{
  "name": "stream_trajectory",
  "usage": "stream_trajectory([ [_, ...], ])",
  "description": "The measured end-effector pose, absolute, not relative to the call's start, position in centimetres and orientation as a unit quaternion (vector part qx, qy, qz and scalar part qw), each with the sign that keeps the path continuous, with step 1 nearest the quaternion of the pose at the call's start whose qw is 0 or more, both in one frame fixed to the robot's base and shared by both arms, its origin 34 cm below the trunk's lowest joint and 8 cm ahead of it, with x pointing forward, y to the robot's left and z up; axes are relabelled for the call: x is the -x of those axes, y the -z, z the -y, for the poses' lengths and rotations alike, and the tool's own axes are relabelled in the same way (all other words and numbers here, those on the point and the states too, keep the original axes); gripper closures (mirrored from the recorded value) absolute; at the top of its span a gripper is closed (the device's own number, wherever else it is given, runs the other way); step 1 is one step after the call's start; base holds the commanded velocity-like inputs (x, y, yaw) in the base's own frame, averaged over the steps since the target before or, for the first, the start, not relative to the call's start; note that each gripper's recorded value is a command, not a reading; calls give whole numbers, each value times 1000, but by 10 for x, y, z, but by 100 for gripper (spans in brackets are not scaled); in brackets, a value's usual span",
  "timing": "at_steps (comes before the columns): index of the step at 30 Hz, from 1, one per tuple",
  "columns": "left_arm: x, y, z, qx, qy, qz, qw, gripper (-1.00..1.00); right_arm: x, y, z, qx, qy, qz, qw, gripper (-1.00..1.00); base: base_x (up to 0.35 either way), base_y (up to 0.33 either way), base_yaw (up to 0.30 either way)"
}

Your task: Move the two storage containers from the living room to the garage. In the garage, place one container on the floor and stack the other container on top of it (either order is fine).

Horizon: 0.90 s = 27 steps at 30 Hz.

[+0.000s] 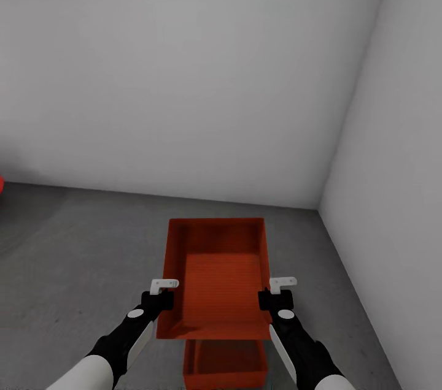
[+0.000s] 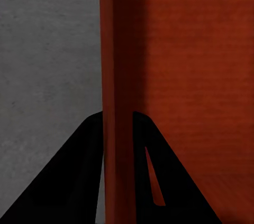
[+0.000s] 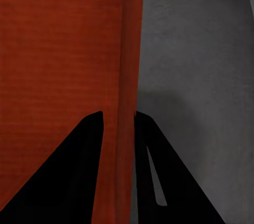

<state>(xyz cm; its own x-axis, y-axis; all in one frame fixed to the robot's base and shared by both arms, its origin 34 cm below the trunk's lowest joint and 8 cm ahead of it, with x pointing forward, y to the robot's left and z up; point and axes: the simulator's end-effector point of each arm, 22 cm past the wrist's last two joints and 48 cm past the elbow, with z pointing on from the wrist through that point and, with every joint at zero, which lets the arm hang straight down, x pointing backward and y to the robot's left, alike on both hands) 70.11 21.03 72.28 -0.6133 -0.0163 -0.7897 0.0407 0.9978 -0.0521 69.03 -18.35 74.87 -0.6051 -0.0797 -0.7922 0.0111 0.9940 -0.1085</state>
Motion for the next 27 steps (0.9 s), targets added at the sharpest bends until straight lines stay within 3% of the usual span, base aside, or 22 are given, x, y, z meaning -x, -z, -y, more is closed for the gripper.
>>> stream_trajectory([
  [27,-694,-702,-210,-6,32,-905,423,100,-684,-729,183,20,51,-902,428,100,0,0,0],
])
